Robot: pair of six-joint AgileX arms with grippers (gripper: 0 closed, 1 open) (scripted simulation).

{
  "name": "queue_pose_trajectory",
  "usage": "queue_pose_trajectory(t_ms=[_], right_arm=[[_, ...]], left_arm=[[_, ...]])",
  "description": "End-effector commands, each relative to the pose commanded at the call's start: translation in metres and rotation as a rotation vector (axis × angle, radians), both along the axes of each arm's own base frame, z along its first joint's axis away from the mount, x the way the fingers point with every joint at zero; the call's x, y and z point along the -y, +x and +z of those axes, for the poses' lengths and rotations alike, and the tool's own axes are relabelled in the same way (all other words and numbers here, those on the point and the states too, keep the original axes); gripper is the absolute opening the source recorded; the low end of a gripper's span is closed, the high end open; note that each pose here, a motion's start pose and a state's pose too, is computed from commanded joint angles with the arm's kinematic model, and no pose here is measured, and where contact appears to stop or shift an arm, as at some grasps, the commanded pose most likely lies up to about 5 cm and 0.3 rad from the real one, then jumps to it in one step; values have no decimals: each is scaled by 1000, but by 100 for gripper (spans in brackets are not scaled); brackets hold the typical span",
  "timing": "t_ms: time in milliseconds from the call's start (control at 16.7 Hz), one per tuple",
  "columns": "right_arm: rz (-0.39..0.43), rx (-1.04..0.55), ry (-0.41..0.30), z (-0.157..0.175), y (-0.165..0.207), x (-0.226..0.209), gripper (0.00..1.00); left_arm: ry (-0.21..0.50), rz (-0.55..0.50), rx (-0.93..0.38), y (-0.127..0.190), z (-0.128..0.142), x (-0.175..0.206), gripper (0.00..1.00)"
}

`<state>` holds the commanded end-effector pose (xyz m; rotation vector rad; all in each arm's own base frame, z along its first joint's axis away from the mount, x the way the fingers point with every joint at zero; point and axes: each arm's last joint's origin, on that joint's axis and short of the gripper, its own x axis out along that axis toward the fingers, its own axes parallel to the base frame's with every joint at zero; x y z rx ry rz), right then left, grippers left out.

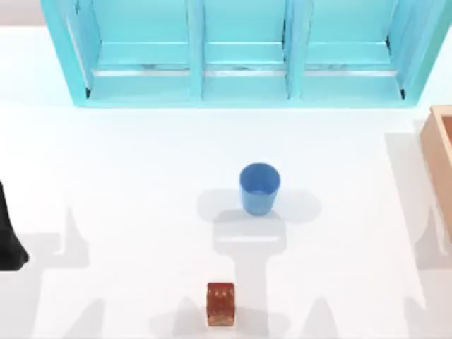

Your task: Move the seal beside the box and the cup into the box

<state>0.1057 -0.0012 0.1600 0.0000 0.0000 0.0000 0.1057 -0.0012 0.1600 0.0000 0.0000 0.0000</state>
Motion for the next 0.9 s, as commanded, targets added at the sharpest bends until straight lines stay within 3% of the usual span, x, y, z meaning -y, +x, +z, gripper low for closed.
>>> queue_pose_trajectory(t_ms=[240,420,660,900], right_arm=[[22,-24,21,4,0,-3,100],[110,-126,94,22,3,-13,100],[272,-398,208,57,18,-43,100],[377,-737,269,91,43,-95,100]], left_arm=[[0,0,0,0,0,0,100],[0,0,0,0,0,0,100],[0,0,0,0,0,0,100],[0,0,0,0,0,0,100]])
